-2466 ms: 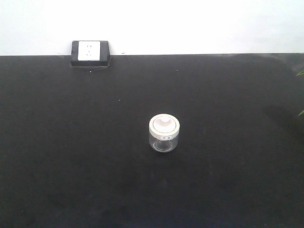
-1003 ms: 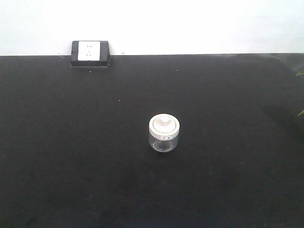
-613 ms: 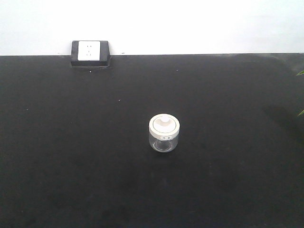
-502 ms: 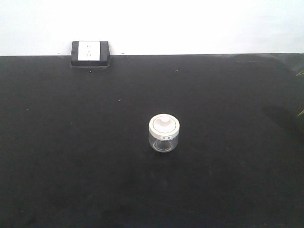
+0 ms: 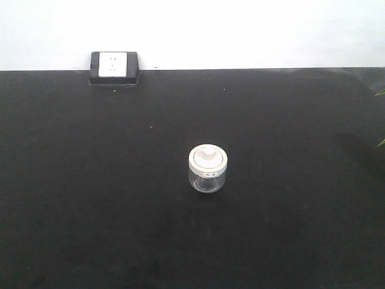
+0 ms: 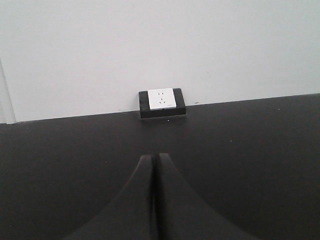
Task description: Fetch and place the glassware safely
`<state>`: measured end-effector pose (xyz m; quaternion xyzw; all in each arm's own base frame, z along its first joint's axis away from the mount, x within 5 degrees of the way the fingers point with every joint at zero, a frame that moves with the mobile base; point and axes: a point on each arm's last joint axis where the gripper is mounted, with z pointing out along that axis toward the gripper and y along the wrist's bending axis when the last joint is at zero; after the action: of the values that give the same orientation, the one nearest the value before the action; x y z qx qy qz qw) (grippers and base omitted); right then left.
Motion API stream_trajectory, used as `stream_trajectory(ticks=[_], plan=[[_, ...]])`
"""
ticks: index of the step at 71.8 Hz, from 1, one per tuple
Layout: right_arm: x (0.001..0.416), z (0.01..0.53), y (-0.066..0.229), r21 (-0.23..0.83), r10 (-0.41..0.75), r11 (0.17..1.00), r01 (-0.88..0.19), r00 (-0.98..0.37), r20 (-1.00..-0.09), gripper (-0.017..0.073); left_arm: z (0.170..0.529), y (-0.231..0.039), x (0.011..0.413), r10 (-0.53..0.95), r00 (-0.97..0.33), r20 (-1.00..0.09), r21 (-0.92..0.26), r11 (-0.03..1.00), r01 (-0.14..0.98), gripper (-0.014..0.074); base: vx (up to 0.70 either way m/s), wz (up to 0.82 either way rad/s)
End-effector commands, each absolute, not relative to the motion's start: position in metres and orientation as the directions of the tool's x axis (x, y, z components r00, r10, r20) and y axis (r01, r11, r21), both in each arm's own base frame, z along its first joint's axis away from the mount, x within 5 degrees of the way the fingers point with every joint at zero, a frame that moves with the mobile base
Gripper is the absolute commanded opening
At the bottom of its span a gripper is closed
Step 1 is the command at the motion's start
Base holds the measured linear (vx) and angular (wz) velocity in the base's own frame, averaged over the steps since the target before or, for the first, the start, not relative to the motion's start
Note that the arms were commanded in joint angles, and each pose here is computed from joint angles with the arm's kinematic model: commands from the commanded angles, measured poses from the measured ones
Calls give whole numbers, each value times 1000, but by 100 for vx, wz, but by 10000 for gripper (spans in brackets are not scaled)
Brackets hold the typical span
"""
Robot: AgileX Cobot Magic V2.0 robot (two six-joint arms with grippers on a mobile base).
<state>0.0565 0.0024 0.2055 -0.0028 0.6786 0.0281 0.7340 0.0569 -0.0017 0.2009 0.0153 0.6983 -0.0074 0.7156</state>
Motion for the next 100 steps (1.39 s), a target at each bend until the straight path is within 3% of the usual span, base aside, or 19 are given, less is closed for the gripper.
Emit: stream_trajectory(ticks=[1,100], plan=[[56,207,2,14,19,999,-36,153,-988,-8,198,-2,57,-8,87,-996,-5,999,37,-7,0,0],[56,207,2,15,21,999,-37,155,-988,-8,198,-2,57,-8,87,-996,-5,999,37,-7,0,0]])
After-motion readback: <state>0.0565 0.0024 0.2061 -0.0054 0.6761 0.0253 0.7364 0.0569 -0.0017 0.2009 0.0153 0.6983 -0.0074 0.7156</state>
